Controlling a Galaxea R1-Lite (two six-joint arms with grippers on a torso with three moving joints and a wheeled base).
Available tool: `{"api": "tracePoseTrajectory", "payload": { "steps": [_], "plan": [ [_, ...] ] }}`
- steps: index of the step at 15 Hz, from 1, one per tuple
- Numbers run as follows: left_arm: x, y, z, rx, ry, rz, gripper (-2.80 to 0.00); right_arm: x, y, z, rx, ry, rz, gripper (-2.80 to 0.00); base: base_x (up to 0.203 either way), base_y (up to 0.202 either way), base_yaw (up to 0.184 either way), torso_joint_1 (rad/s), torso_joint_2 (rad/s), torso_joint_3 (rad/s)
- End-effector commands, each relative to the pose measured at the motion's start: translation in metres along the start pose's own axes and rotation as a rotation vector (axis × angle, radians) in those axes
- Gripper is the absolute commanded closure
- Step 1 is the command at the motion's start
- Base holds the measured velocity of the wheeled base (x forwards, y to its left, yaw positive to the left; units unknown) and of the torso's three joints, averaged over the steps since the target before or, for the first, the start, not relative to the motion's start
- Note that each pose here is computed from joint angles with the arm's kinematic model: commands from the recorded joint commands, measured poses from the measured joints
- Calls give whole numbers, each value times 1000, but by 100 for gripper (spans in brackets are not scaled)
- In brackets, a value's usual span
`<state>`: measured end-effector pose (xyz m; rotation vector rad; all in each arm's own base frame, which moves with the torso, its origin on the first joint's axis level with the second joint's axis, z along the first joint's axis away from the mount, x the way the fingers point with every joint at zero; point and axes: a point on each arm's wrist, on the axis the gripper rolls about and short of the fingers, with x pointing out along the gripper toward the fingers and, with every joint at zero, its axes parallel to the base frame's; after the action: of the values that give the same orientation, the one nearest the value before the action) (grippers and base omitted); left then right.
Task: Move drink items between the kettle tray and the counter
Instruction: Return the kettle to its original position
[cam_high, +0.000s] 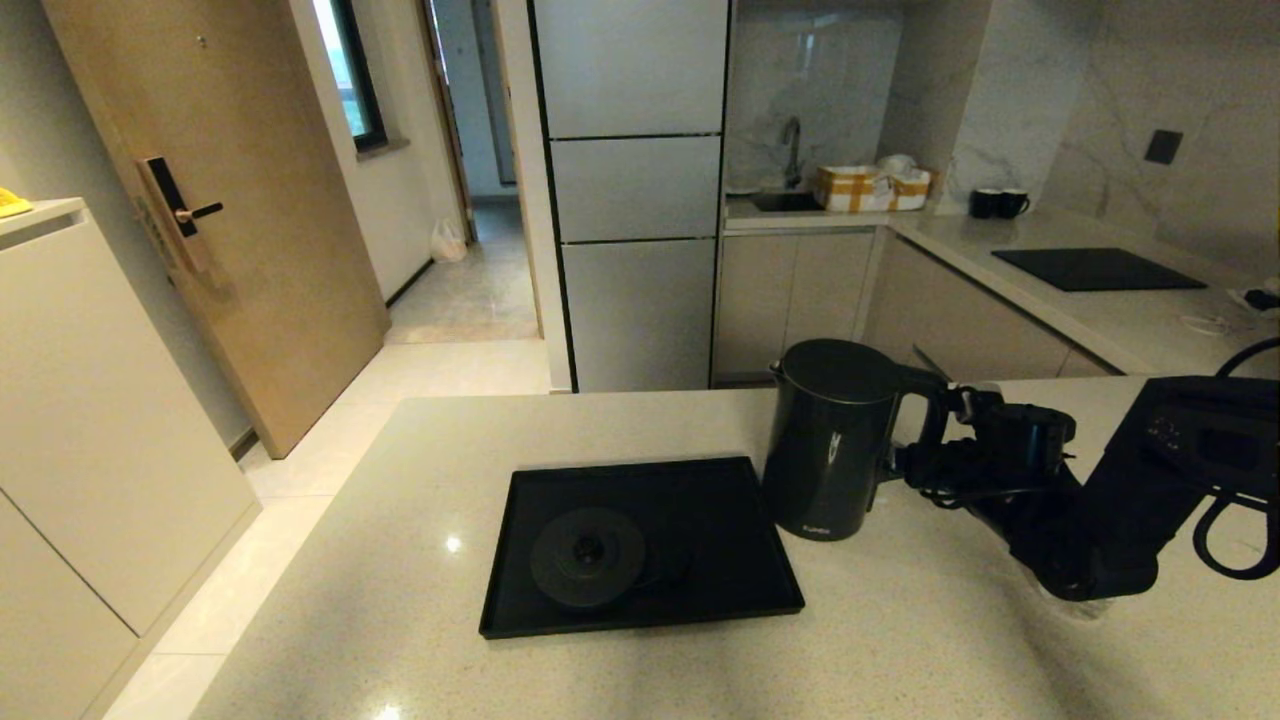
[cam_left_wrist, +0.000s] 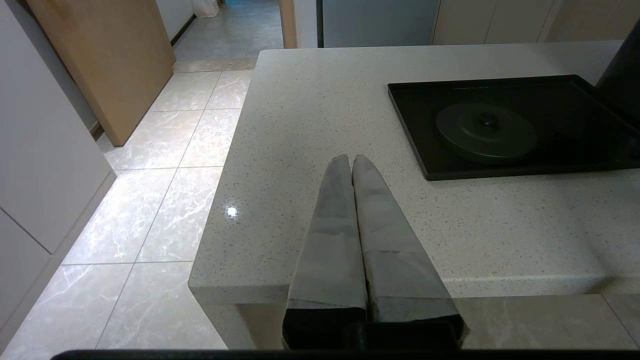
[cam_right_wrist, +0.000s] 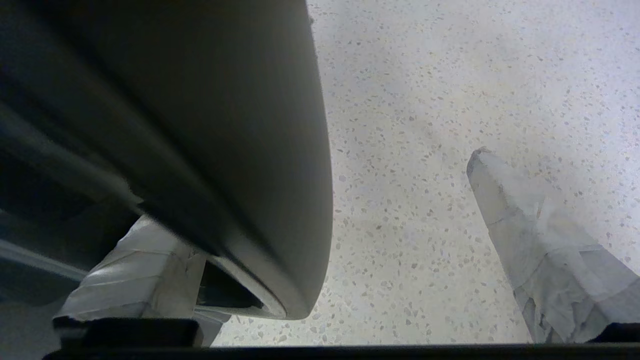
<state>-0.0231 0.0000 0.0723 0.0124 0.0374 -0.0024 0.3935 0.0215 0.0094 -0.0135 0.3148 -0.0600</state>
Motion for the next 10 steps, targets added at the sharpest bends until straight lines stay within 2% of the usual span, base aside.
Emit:
{"api": "tracePoseTrajectory", "payload": {
  "steps": [1, 10],
  "plan": [
    [0, 0, 0, 0, -1, 1, 0, 6, 0, 5, -12, -29, -2, -280, 0, 0, 0, 0, 0, 0],
    [0, 0, 0, 0, -1, 1, 0, 9, -3, 9, -17, -67, -1, -280, 0, 0, 0, 0, 0, 0]
  ]
}}
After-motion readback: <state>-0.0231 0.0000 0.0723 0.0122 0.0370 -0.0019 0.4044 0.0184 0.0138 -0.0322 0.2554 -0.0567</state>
